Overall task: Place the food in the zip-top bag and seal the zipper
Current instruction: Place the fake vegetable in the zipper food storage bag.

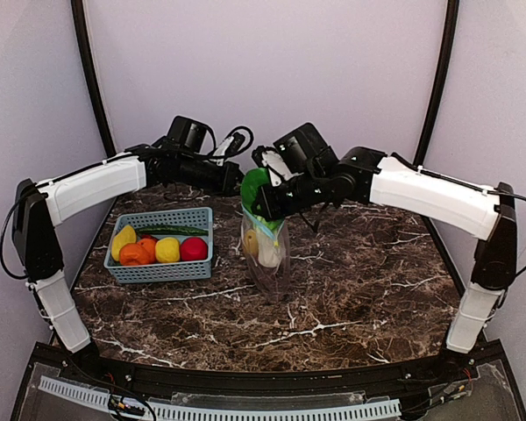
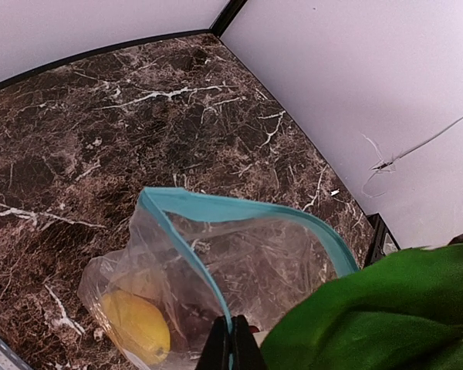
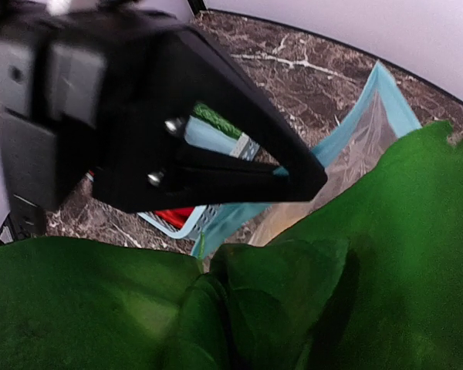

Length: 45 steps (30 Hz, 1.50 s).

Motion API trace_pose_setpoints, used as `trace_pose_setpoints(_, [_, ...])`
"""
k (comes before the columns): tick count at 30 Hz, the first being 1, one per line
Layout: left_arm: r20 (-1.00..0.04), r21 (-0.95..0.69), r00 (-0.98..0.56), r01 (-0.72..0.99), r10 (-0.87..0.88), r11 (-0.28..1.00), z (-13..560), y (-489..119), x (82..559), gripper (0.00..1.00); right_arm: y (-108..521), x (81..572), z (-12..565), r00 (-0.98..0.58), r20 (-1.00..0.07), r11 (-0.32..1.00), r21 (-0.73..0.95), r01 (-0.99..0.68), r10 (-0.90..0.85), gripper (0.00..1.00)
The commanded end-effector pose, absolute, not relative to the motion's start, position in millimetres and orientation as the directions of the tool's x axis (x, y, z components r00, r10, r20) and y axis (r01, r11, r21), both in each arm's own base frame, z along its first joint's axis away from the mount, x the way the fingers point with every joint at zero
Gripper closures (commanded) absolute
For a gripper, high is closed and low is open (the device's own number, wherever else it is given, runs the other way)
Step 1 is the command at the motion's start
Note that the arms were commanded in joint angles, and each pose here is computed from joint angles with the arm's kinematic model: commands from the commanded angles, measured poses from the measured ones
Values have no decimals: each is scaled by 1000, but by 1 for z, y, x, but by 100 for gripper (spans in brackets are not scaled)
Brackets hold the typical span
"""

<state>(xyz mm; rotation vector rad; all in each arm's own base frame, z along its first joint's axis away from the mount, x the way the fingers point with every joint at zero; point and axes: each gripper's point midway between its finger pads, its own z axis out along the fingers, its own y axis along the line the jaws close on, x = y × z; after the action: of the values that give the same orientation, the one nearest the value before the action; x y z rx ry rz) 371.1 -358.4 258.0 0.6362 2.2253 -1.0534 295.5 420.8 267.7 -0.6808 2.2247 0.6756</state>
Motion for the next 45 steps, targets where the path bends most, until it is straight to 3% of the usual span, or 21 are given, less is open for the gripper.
trace_pose_setpoints(1, [-742,-509,-658,678,129,529,293,-356,360,99,419,293,254,-679,-674,746,285,-602,-291,100])
trace_pose_setpoints(11, [-790,-494,-605,723,99,482,311,-355,352,99,411,288,210,-770,-513,779,273,-565,-378,100])
trace_pose_setpoints(21, [-787,-507,-611,721,88,474,306,-352,346,99,404,319,176,-808,-478,845,219,-489,-344,100])
trace_pose_setpoints(25, [-782,-500,-616,711,95,495,300,-349,347,99,404,323,190,-795,-511,845,218,-488,-327,85])
trace_pose_setpoints(33, [-776,-499,-625,692,87,522,295,-343,351,99,396,308,242,-743,-607,796,284,-534,-281,35])
trace_pose_setpoints(36, [-774,-501,-627,691,88,521,294,-344,351,99,393,298,262,-723,-639,764,320,-560,-263,24])
trace_pose_setpoints(41, [-774,-500,-627,690,88,523,293,-342,351,99,389,287,290,-678,-697,715,349,-605,-233,20])
trace_pose_setpoints(45, [-774,-499,-626,693,91,521,292,-342,351,99,388,287,295,-645,-733,707,337,-622,-218,29])
